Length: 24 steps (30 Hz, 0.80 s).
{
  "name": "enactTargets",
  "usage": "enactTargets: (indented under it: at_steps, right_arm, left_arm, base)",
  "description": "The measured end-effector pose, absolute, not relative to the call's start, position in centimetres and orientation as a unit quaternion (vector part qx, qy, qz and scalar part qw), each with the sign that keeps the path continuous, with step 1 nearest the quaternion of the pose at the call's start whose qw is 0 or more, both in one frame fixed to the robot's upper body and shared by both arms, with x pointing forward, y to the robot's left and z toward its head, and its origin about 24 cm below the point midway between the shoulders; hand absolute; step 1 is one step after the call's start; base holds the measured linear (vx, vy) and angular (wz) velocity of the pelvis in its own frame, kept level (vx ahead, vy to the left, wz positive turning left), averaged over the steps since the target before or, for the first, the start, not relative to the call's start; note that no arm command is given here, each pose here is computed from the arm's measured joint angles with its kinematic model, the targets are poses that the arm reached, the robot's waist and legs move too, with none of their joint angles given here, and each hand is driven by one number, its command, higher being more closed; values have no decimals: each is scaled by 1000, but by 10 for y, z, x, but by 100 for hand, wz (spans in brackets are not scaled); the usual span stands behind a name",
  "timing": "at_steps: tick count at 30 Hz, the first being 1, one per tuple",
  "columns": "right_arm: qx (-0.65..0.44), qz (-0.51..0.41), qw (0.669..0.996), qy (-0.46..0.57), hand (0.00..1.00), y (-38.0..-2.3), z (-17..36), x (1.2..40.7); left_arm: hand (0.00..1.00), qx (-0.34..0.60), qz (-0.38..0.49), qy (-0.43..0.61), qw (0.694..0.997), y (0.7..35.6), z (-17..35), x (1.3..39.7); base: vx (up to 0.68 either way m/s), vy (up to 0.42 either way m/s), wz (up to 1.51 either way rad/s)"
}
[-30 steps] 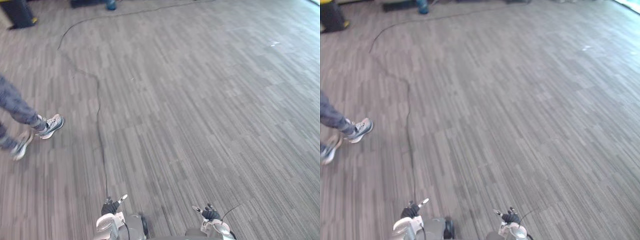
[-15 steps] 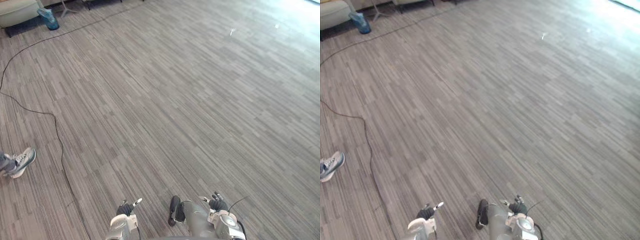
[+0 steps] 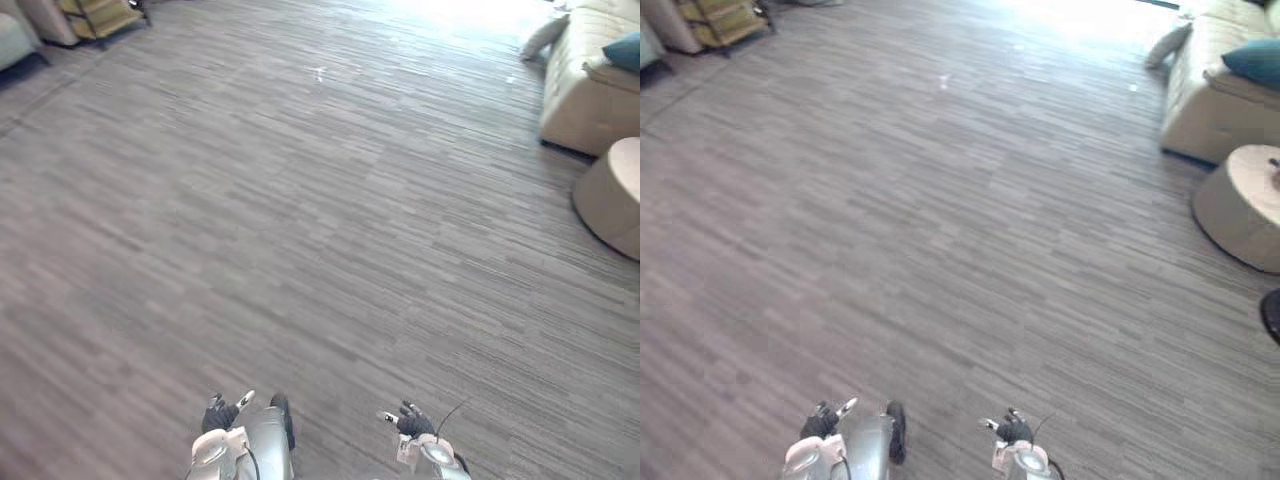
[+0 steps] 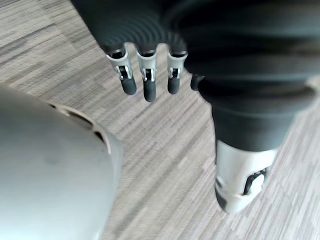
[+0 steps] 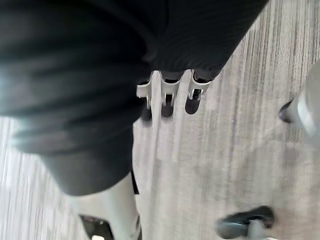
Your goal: Pick up cushions and gather them together orderly.
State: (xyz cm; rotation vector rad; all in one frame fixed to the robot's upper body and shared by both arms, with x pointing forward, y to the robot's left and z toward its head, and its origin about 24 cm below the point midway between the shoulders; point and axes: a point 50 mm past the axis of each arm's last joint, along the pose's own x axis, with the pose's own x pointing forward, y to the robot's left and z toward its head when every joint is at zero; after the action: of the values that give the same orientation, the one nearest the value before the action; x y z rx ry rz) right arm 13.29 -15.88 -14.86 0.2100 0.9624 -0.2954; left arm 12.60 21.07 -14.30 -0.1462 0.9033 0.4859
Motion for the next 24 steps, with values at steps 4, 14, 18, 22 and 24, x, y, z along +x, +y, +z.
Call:
enactTargets:
  at_steps: [4,14,18,22,24]
  right_arm:
    - [98,-138,883,437,0,-161,-143,142]
    - [65,-157,894,414,0,-190,-135,153]
    - [65,-154,894,415,0,-188,-134,158]
    - [80,-128,889,433,0,-164,-140,154]
    - [78,-125,885,441,0,-164,-142,151]
  left_arm:
    - [0,-82,206,448,866,192,-147,133]
    - [0,-53,121,475,870,159,-153,135]
    - [0,-56,145,464,872,170,-150,133]
    - [0,-50,171,427,887,186,-141,137]
    - [0,-55,181,418,888,190,-140,136]
  base:
    - [540,250,-70]
    - [613,-11,16]
    - [669,-134,-40]
    - [641,-14,-84]
    - [620,146,-109]
